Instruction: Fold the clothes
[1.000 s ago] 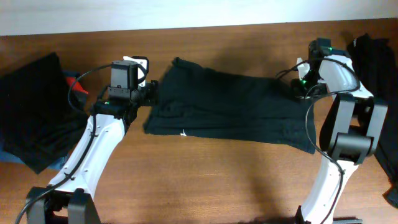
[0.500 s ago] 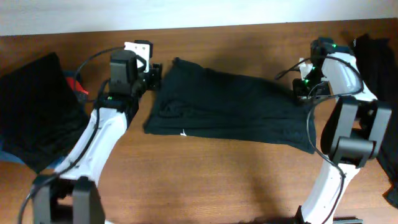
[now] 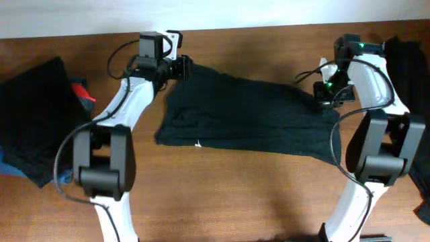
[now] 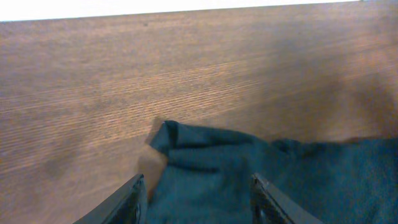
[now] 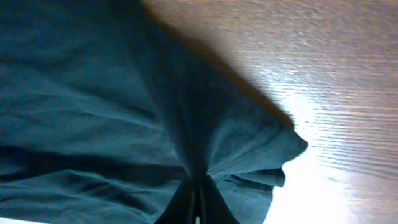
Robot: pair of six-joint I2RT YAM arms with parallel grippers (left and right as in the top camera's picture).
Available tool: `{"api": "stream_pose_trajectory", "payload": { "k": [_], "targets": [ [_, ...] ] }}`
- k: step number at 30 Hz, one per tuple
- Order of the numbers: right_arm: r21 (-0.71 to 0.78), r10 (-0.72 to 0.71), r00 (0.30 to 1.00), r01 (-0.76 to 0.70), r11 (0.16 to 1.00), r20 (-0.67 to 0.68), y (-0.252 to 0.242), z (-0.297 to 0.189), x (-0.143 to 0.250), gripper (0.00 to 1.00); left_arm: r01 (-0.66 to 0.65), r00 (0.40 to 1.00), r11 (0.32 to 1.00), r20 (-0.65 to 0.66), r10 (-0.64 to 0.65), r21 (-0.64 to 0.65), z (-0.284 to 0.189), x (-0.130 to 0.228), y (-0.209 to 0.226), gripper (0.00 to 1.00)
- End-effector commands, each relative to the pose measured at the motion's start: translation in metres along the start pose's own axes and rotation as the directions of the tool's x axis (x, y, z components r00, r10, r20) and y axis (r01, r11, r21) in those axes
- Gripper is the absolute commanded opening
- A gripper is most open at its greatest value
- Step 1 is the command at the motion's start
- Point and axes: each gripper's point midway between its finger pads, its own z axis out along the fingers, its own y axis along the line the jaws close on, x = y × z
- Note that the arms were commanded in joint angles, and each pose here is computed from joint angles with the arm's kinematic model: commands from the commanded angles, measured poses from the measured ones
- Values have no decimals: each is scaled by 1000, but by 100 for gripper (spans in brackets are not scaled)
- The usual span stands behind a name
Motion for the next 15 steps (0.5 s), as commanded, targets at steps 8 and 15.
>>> {"api": "stream_pose_trajectory", "payload": {
  "k": [8,15],
  "targets": [
    [-9,-16,999,16,1000,38,9,-12,-6,4,21,999,1000,-28,-21,7,53,32,26,52],
    [-9,-16,999,16,1000,42,8,-12,-7,4,12,1000,1000,-1,-12,9,56,27,26,46]
  ]
}}
